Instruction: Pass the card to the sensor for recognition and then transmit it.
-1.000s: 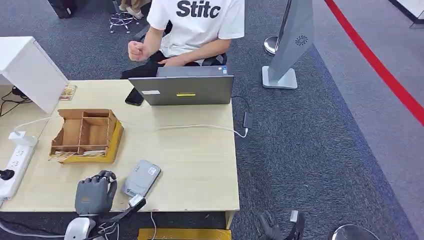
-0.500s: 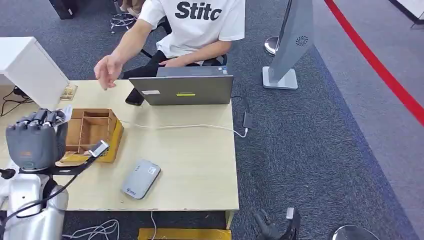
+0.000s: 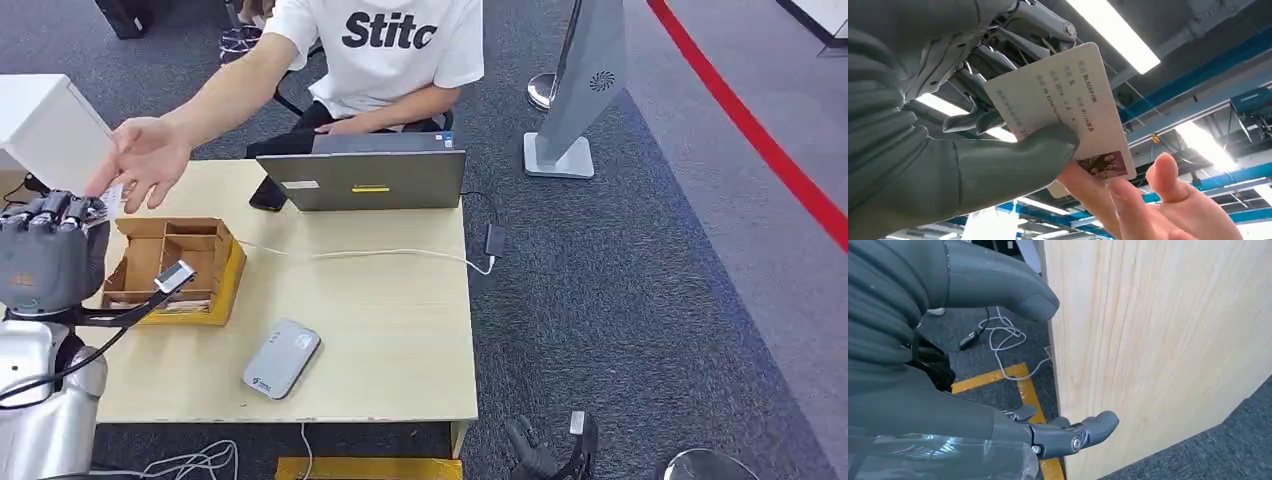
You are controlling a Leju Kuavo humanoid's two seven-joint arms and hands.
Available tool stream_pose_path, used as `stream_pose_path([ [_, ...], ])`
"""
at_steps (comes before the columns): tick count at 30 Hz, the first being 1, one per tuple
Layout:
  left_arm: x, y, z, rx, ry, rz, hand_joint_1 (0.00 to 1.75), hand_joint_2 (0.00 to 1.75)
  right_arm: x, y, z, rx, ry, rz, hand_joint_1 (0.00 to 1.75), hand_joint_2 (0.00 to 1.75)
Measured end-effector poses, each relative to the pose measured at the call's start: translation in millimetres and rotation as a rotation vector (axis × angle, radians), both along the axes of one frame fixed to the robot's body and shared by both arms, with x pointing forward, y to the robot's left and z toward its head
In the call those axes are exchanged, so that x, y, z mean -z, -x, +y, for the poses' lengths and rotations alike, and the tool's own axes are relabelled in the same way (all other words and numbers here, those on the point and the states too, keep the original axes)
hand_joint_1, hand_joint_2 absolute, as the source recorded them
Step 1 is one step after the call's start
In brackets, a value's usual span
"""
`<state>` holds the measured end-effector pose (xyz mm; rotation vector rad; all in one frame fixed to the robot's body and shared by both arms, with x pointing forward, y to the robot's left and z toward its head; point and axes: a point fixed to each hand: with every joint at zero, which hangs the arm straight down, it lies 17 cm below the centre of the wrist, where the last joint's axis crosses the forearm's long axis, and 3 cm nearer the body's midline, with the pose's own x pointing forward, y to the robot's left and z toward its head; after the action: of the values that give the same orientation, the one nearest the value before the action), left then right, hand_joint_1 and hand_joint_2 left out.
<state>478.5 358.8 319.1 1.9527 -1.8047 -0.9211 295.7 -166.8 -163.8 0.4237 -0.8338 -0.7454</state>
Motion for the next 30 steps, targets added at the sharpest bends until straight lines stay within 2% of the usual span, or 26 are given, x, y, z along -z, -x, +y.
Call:
stream_pose_path([
  [11,6,-1,1,-0.011,-0.006,0.013,1.75,1.75,-1,0,2,-0.007,0.0,-0.002,0.0,1.75],
  [12,7,-2,4,-0.012,0.007,0.017,0.0,1.75,-1,0,2,-0.009,0.001,-0.003,0.0,1.75],
  [21,28,0,4,0.002,0.011,0.065,0.0,1.75,-1,0,1,0.002,0.0,-0.005,0.0,1.75],
  [30,83,27,-25,0.065,-0.002,0.167,0.0,1.75,1,3,-4,0.026,0.003,-0.004,0.0,1.75],
])
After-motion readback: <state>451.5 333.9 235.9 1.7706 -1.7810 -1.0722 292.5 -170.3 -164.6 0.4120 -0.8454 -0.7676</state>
